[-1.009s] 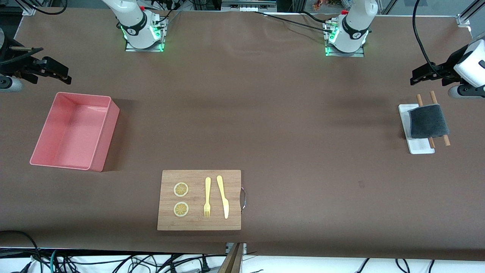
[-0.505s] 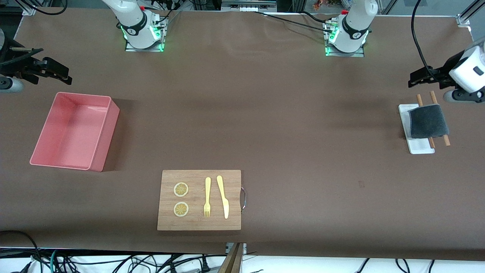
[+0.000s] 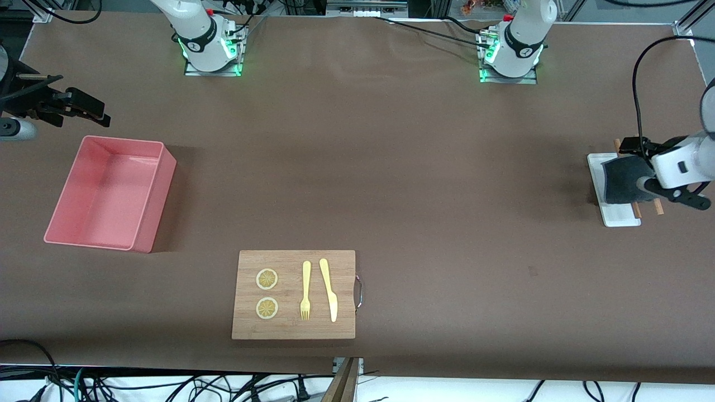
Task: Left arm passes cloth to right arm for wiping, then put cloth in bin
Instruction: 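Move the left gripper down to the grey cloth on the white tray, then grasp the grey cloth with the left gripper and lift it off the sticks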
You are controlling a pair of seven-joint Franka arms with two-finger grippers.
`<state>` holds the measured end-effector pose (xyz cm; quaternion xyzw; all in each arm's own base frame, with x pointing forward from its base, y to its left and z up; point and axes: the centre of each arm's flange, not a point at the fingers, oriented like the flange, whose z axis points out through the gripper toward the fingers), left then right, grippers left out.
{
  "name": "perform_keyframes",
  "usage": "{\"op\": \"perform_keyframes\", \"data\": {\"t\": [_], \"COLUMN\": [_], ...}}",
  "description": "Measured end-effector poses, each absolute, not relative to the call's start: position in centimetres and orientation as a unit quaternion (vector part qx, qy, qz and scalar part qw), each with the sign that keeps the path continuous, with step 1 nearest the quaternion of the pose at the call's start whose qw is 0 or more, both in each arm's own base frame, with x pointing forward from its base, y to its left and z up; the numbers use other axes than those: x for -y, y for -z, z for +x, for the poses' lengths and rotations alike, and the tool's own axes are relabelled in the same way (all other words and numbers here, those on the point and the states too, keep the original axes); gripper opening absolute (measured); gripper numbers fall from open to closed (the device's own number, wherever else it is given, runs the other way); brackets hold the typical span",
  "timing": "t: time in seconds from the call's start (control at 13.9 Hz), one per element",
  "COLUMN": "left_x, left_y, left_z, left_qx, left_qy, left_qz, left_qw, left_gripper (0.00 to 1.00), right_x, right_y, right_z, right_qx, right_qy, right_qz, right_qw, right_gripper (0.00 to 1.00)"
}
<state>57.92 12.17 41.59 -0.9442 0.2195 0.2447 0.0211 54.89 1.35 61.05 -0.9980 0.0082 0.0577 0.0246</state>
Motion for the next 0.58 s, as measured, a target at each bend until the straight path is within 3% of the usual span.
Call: {"op": "perform_keyframes", "data": {"t": [0.58], "left_x": [-17.8], "left_y": [-31.1], "left_z": [62.8], "left_qx": [-0.473], "left_qy": [-0.221], "left_qz": [-0.852], "left_qw": [-0.034], "left_gripper": [1.0], "right_x": [-1.5], "right_y": [-57.2], "right_z": [56.6], "right_qx": [-0.006], "right_qy": [-0.094], "right_qz": [-0.995], "right_qw": [0.029], "right_gripper": [1.0]}}
